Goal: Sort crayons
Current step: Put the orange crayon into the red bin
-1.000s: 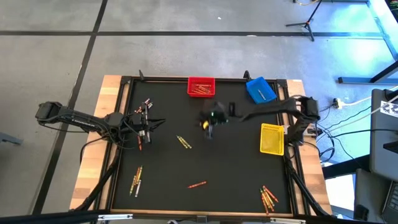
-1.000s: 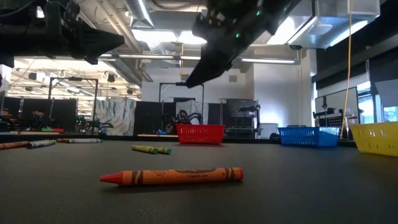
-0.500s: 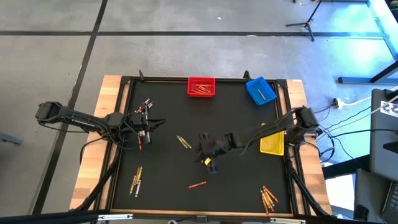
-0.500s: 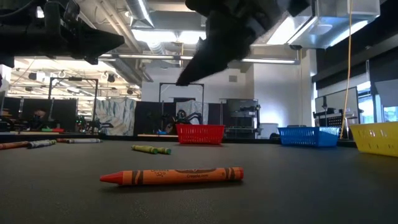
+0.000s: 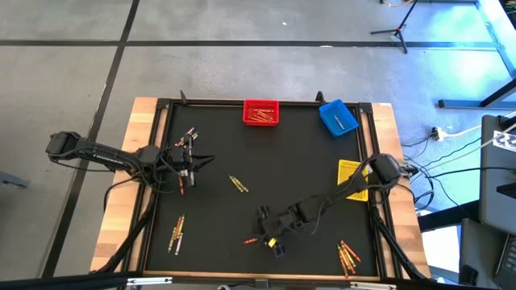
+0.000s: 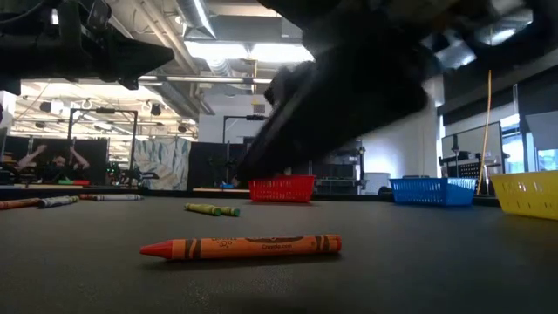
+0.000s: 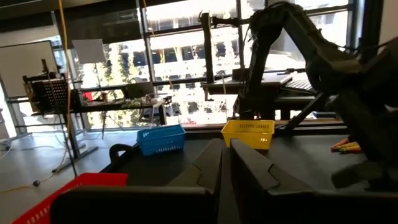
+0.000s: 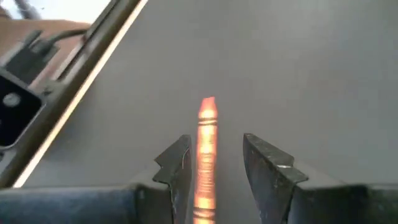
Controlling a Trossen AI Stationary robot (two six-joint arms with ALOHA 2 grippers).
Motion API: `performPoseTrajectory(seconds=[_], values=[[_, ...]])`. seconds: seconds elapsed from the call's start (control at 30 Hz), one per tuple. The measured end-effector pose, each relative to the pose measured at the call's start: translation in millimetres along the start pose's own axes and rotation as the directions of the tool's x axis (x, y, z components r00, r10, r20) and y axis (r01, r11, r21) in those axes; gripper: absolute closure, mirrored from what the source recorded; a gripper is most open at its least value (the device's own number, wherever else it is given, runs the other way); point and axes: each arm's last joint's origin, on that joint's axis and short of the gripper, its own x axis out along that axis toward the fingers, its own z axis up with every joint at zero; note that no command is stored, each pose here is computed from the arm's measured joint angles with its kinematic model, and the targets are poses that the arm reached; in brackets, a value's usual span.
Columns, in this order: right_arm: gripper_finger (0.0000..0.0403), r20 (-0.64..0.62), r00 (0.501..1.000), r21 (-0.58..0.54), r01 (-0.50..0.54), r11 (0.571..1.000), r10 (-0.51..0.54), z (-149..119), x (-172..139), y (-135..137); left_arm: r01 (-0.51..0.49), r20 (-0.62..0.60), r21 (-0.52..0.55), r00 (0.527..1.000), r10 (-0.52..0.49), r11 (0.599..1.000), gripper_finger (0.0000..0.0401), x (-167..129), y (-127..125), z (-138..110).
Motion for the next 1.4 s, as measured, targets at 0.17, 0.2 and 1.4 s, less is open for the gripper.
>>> performPoseTrajectory(seconds=[0.17,0.2,1.4], values=[[0.0262,0.006,1.000,0.012,-0.029,1.000,0.029,-10.6,17.5,8.1,0.007,0.005,-0.001,1.000,-0.007,1.000,0.0376,0.0,-0.2,0.4],[0.0262,0.009,0.999,0.017,-0.040,0.999,0.040,-11.8,19.9,7.3,0.007,0.004,0.000,1.000,-0.007,1.000,0.0376,0.0,-0.2,0.3],[0.0358,-0.140,0.989,0.028,0.061,0.998,-0.057,-24.4,18.6,-22.9,-0.005,-0.002,-0.001,1.000,0.005,1.000,0.0376,0.0,0.1,-0.1]])
